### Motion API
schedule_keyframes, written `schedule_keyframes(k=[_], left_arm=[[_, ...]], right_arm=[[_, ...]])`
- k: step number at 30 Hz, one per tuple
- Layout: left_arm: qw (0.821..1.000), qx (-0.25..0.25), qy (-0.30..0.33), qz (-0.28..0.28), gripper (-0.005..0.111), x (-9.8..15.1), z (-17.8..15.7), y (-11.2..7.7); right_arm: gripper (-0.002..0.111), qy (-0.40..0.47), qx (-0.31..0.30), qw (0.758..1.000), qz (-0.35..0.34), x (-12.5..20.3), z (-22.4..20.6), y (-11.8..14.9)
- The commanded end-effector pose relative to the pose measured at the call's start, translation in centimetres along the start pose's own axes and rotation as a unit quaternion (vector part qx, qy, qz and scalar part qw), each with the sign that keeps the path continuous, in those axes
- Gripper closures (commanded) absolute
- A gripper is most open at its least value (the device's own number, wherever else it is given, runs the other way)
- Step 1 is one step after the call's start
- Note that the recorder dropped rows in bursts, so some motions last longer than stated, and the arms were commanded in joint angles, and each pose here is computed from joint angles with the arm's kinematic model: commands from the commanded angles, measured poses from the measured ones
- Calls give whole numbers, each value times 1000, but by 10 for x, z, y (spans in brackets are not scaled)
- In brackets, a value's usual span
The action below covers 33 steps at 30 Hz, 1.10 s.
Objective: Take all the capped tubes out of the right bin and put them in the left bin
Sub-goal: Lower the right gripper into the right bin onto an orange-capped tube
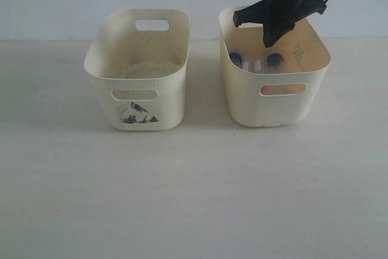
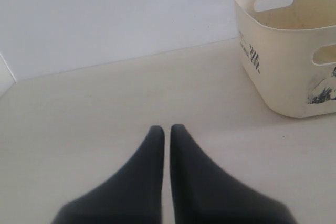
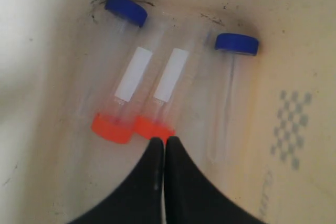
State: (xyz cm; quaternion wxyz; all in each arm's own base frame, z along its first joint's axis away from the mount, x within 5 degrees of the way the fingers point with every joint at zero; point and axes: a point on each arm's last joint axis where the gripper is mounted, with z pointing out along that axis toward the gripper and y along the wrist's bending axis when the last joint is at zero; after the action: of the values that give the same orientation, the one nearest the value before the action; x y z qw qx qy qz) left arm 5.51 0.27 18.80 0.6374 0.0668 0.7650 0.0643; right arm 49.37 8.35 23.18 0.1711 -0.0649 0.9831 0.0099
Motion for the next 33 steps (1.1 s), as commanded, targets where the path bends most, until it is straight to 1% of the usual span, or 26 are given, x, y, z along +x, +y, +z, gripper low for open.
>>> schedule_keyframes(k=[1,5,12,24,25,27,28,29,30,31,33], left_arm=[[1000,1,-6,-8,102,-2,0,0],[1000,1,-6,-8,102,-2,0,0],[1000,1,-6,-8,102,-2,0,0],[1000,1,-6,-8,102,-2,0,0],[1000,1,-6,-8,102,-2,0,0],[1000,1,-6,-8,102,-2,0,0],[1000,1,-6,-8,102,-2,0,0],[1000,1,-6,-8,102,-2,0,0],[1000,1,-6,-8,102,-2,0,0],[1000,1,-6,-8,102,-2,0,0],[1000,1,-6,-8,102,-2,0,0]], right_arm=[[108,-16,7,1000,10,-4,6,-1],[108,-26,6,1000,9,-6,13,-1],[108,0,2,1000,21,-1,36,0],[108,20,-13,999,34,3,50,3],[105,19,-13,999,34,3,50,3],[86,24,-14,999,36,4,56,4],[68,28,-13,998,54,5,61,4],[59,30,-13,997,66,6,63,4],[45,29,-12,997,75,6,67,4],[43,25,-13,997,78,5,67,4],[44,11,-14,996,85,2,67,4]])
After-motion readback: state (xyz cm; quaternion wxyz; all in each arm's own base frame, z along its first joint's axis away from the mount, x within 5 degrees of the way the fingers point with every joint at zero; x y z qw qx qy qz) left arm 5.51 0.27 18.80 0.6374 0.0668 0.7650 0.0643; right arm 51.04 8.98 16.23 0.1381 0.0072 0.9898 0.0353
